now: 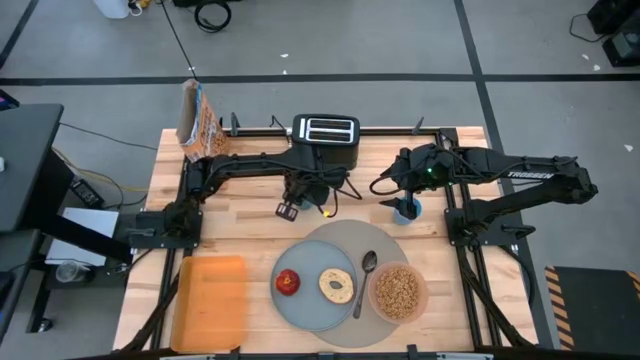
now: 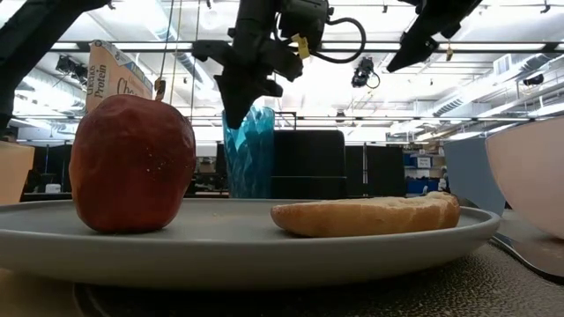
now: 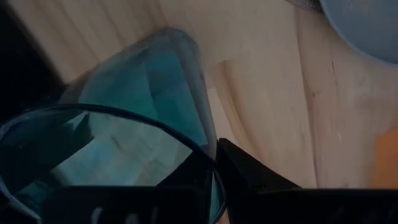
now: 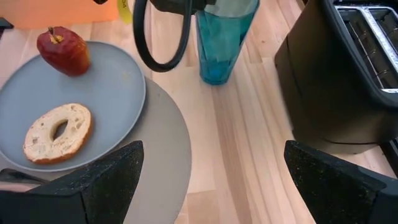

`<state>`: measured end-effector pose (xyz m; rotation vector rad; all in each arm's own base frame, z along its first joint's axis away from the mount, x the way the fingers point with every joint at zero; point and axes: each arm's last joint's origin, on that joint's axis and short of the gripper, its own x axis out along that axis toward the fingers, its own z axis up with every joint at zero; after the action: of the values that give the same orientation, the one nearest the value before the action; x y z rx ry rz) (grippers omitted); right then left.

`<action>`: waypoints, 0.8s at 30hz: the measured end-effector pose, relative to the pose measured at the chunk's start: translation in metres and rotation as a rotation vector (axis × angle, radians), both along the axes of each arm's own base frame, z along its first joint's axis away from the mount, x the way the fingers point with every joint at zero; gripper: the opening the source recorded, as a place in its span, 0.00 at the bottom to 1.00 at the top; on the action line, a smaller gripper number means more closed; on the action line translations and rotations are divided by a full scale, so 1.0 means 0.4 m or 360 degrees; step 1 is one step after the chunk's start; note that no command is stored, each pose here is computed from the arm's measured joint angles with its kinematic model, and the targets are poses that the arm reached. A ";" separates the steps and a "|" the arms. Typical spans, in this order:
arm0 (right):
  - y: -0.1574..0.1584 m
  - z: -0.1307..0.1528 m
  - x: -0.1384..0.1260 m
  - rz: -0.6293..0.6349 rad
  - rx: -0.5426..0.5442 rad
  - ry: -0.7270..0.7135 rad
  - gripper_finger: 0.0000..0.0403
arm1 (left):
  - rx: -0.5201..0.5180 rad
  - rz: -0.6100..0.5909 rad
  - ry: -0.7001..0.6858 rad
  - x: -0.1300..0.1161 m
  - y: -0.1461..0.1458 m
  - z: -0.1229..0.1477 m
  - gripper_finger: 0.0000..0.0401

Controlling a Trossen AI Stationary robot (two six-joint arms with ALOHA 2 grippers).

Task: Arrange a breakfast setting
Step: Move the blue cup to the top of the table placemat, then return to Home Position

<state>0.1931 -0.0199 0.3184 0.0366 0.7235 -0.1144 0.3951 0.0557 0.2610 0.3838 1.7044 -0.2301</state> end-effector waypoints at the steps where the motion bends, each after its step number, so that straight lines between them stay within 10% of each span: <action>1: 0.000 0.000 0.000 0.0003 0.0003 -0.0002 0.98 | -0.0003 0.0000 -0.0008 0.001 0.000 0.000 0.08; 24: 0.003 0.020 -0.013 0.0028 0.0003 -0.0105 0.98 | 0.0207 0.0038 -0.0259 -0.024 -0.049 0.101 0.48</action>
<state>0.1879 -0.0187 0.3266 0.0359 0.6578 -0.0950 0.3855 0.0359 0.3016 0.4657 1.5670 -0.0688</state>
